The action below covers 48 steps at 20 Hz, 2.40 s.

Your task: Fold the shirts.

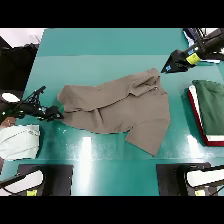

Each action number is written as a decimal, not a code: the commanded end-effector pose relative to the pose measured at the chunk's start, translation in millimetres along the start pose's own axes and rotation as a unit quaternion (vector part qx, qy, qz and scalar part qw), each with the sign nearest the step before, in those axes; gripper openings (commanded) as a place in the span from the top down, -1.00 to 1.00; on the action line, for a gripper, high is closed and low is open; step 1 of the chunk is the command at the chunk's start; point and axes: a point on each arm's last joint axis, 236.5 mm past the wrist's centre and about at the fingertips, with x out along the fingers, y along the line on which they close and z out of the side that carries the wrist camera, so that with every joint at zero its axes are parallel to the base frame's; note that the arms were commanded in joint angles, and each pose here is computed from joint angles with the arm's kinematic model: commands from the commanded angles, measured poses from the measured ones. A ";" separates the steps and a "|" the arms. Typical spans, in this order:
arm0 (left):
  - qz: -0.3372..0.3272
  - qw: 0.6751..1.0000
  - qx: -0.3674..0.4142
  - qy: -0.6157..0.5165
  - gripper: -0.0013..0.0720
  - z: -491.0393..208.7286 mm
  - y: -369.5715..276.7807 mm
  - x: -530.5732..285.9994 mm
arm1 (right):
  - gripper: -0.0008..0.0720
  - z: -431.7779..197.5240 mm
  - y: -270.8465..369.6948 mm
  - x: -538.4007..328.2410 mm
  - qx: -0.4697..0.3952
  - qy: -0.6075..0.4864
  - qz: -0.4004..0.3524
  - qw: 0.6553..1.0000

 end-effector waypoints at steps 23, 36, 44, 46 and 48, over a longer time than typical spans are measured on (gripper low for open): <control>0.038 0.998 0.047 -0.033 0.91 -9.3 -16.5 -45.2 | -0.42 -179.4 -136.3 140.2 0.297 -0.036 0.029 0.954; -0.016 0.983 0.108 -0.148 0.90 63.0 -102.2 -138.4 | 0.91 -54.8 -64.3 -18.1 0.090 -0.231 -0.015 0.969; -0.034 0.817 0.339 -0.466 0.91 58.9 -310.0 -408.4 | 0.91 -32.8 109.3 -302.7 -0.136 -0.561 -0.102 0.810; -0.025 0.761 0.383 -0.523 0.91 18.4 -349.3 -459.0 | 0.91 -55.5 147.8 -341.9 -0.173 -0.602 -0.113 0.771; -0.026 0.710 0.407 -0.574 0.91 -24.2 -377.9 -495.2 | 0.91 -81.4 178.0 -373.6 -0.200 -0.635 -0.131 0.734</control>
